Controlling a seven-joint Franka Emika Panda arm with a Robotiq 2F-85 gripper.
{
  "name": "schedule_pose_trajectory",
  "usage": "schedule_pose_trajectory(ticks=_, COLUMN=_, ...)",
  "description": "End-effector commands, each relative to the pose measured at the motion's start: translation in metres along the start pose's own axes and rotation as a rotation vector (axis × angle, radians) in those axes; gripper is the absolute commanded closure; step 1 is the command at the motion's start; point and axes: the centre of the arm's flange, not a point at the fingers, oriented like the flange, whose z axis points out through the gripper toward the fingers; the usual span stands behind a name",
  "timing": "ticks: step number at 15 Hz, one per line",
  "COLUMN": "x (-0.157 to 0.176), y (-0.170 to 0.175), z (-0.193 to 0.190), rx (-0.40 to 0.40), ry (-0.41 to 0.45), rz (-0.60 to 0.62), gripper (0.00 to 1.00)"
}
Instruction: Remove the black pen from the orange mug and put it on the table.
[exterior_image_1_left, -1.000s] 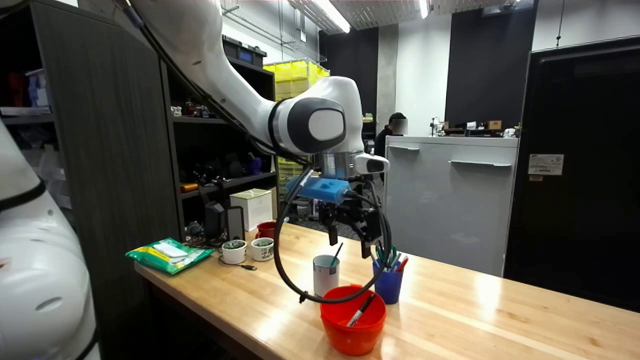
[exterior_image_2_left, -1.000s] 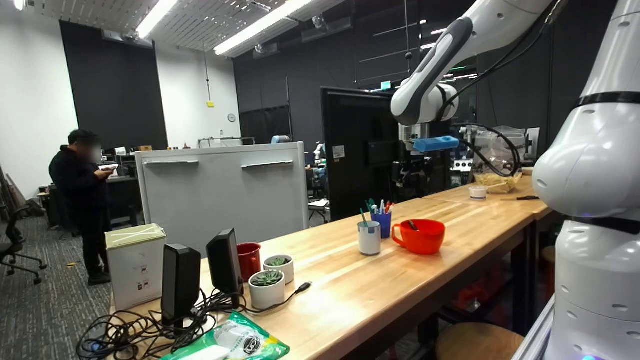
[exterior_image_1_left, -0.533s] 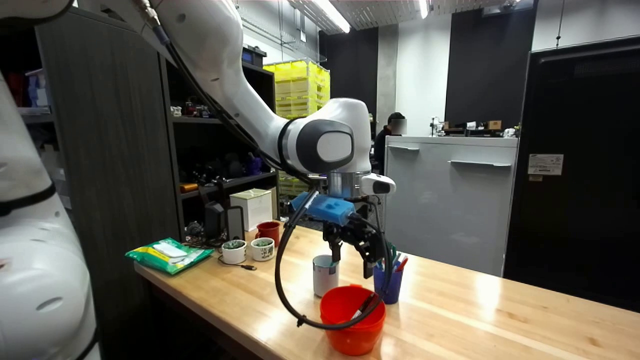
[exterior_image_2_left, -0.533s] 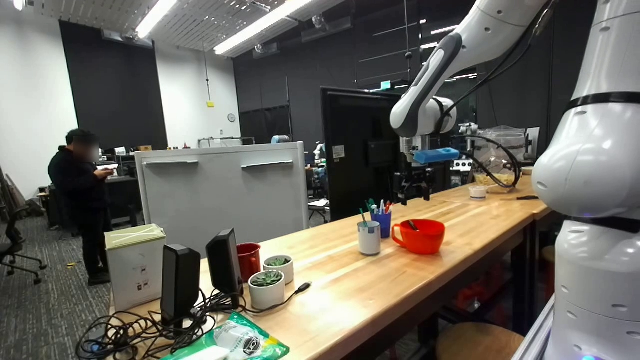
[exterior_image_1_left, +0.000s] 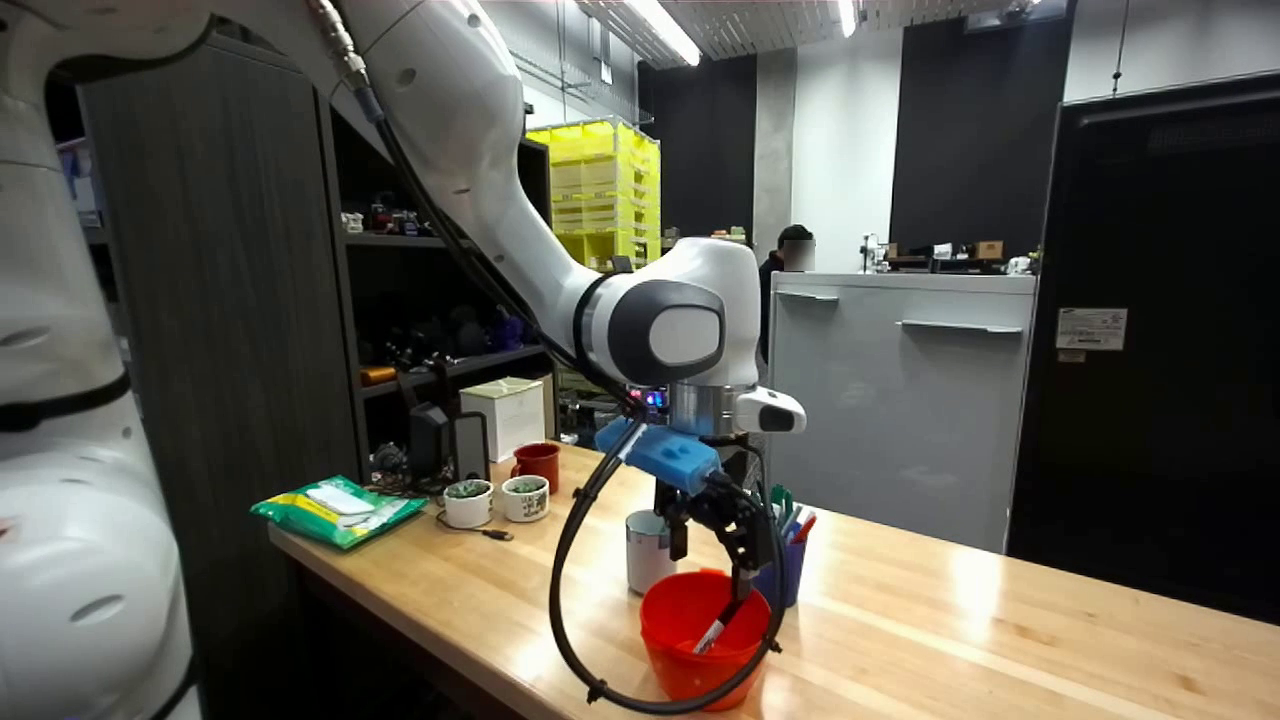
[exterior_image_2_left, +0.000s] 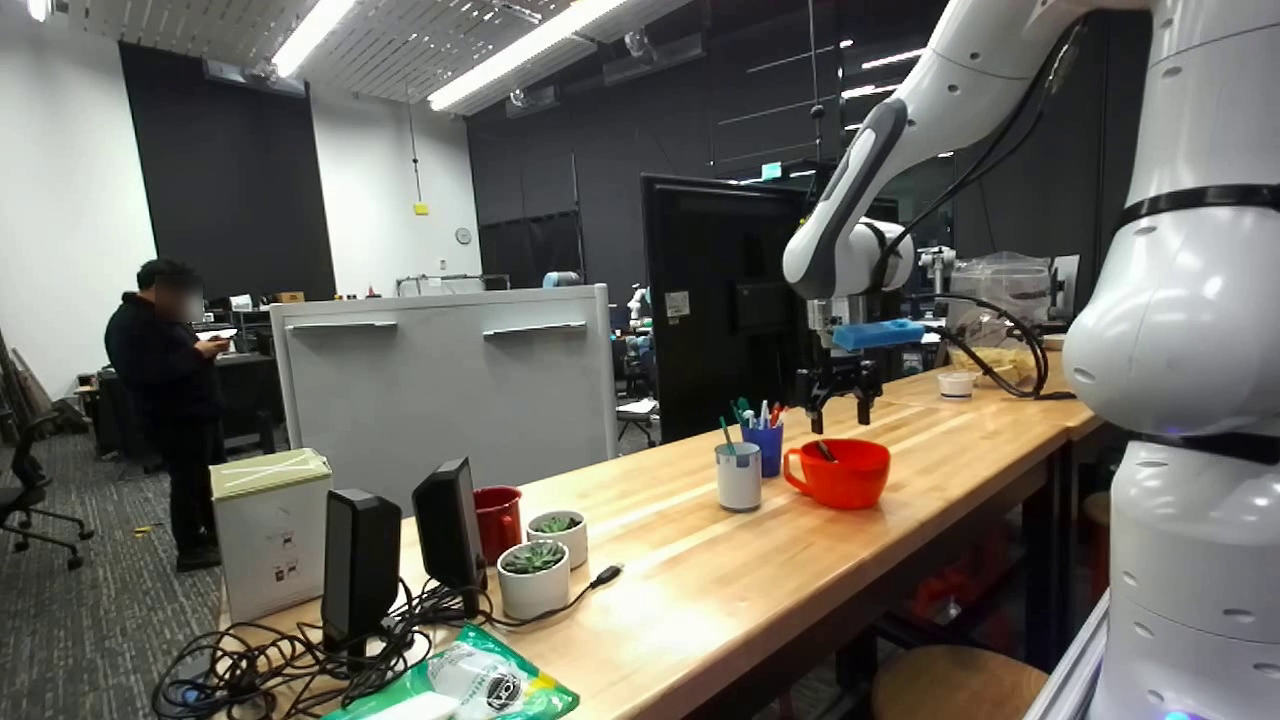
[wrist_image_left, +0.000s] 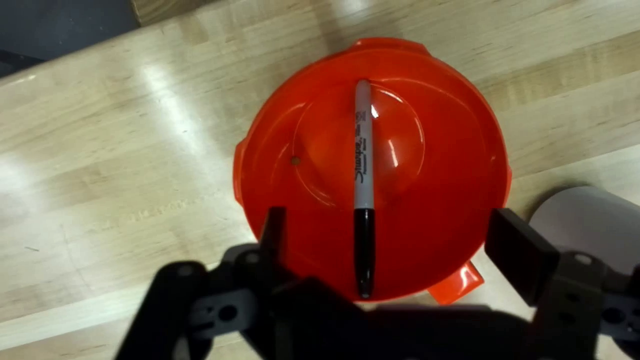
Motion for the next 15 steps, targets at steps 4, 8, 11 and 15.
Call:
schedule_pose_trajectory(ticks=4, x=0.014, y=0.012, z=0.028, rx=0.041, ry=-0.027, rz=0.000, gripper=0.00)
schedule_pose_trajectory(ticks=8, x=0.019, y=0.011, z=0.039, rx=0.056, ry=-0.048, rz=-0.006, gripper=0.00)
schedule_pose_trajectory(ticks=11, x=0.023, y=0.012, z=0.046, rx=0.063, ry=-0.055, rz=-0.006, gripper=0.00)
schedule_pose_trajectory(ticks=15, x=0.027, y=0.015, z=0.056, rx=0.081, ry=-0.068, rz=-0.006, gripper=0.00)
